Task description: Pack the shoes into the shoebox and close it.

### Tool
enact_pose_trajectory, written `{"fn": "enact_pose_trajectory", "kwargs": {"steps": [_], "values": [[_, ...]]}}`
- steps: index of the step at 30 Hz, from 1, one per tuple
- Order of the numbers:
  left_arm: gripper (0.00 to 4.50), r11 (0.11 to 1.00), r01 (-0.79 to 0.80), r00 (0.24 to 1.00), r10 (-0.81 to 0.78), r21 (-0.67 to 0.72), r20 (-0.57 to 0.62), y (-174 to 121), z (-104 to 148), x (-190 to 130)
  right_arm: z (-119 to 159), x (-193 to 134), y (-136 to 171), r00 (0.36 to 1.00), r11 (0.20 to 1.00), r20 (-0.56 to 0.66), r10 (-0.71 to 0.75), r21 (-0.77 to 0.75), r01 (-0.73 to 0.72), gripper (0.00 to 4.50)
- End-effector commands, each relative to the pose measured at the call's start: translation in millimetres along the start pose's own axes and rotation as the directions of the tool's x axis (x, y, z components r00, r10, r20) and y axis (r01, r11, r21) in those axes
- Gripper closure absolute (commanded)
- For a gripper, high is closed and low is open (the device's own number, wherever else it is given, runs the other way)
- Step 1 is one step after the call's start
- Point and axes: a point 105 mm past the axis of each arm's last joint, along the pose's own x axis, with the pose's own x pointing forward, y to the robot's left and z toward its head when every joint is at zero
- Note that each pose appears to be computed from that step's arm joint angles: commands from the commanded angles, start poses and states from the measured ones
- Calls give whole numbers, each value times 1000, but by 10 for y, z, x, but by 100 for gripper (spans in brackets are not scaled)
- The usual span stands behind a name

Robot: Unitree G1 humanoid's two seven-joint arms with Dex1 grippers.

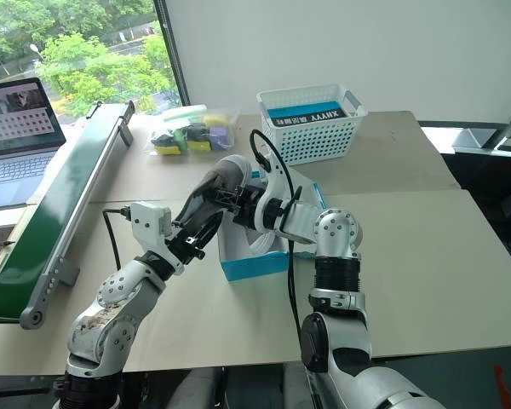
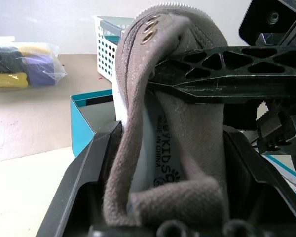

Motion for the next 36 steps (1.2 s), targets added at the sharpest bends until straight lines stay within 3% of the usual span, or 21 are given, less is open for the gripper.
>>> {"fn": "enact_pose_trajectory", "kwargs": {"steps": [1,2,7,8,12,15,19,24,30,36], "values": [[209,998,-45,998,46,32,-31,92,-76,-66,213,78,521,972,978,107,207,5,-209,368],[209,998,-43,999,44,41,-23,79,-67,-67,219,72,546,971,976,105,217,7,-219,370],[11,998,-19,999,21,55,-32,-7,-113,-87,279,29,616,957,962,128,260,48,-268,378],[4,998,-13,999,15,59,-37,-22,-121,-90,300,24,608,956,962,138,257,59,-267,378],[4,997,8,999,-4,81,-46,-62,-140,-137,476,2,457,969,990,209,131,18,-138,378],[4,987,53,996,-41,152,-82,-74,-167,-282,629,-70,354,982,968,187,-28,-239,73,378],[4,979,78,990,-54,191,-129,4,-187,-456,656,-144,270,985,894,77,-151,-415,170,378],[4,972,87,987,-55,218,-151,63,-191,-524,542,-232,132,958,871,-108,-267,-452,192,378],[4,970,92,989,-64,224,-132,24,-139,-479,251,-194,19,867,893,-343,-361,-395,215,378],[4,973,87,991,-62,212,-123,-21,-142,-477,155,-105,-255,779,832,-383,-497,-466,302,378]]}}
